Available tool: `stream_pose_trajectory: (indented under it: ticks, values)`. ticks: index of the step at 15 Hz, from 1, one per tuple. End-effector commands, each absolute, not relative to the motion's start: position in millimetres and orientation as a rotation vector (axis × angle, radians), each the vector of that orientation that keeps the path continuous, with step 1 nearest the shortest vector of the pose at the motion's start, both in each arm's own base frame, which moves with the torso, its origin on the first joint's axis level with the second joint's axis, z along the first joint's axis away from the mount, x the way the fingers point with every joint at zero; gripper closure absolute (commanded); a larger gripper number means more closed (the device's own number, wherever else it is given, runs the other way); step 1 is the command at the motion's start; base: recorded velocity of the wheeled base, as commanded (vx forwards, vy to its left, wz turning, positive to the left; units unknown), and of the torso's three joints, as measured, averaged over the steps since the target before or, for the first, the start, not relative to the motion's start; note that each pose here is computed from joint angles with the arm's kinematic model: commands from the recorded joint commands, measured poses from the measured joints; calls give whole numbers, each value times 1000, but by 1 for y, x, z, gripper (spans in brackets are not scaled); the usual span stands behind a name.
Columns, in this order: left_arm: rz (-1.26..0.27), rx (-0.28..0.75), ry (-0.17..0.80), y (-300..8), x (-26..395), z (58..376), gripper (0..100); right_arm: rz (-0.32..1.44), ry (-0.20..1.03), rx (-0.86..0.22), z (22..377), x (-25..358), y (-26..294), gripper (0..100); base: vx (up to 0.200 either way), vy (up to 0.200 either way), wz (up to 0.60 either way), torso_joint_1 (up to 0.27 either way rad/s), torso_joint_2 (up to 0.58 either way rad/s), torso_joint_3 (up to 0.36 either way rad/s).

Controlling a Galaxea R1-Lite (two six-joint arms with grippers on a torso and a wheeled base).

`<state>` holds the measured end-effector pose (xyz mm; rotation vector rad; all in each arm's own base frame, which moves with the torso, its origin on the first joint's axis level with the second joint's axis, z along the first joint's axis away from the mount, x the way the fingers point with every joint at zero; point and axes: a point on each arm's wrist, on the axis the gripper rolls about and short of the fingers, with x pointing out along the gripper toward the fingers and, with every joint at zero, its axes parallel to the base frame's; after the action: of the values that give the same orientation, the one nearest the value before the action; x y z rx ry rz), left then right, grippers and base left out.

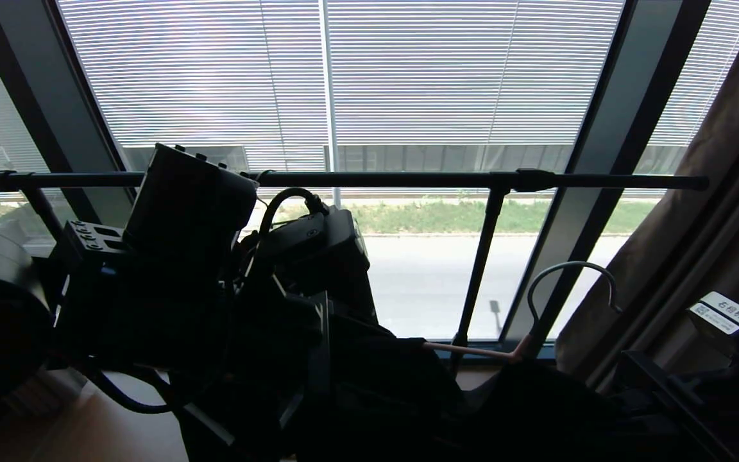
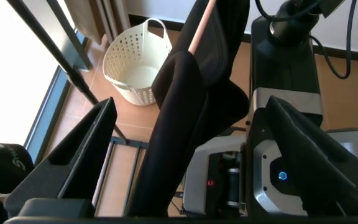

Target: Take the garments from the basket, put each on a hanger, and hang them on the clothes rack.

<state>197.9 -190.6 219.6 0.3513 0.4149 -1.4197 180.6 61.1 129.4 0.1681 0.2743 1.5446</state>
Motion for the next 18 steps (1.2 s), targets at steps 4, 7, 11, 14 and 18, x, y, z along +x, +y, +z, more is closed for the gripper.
stream_pose_trajectory:
  ticks: [4, 7, 11, 14, 18]
  values:
    - [-1422, 353, 415, -191, 198, 219, 100, 1545, 267, 164, 131, 180, 61, 100, 0, 0, 0, 0, 0, 0]
    - [-1421, 352, 422, -189, 197, 217, 100, 1521, 267, 160, 131, 181, 60, 100, 0, 0, 0, 0, 0, 0]
    - [-1405, 346, 396, -186, 199, 213, 100, 1458, 275, 151, 129, 182, 60, 0, 0, 0, 0, 0, 0, 0]
    - [-1391, 338, 356, -182, 198, 214, 100, 1457, 275, 151, 129, 183, 60, 0, 0, 0, 0, 0, 0, 0]
    - [-1359, 331, 321, -166, 190, 223, 100, 1410, 248, 141, 133, 187, 52, 0, 0, 0, 0, 0, 0, 0]
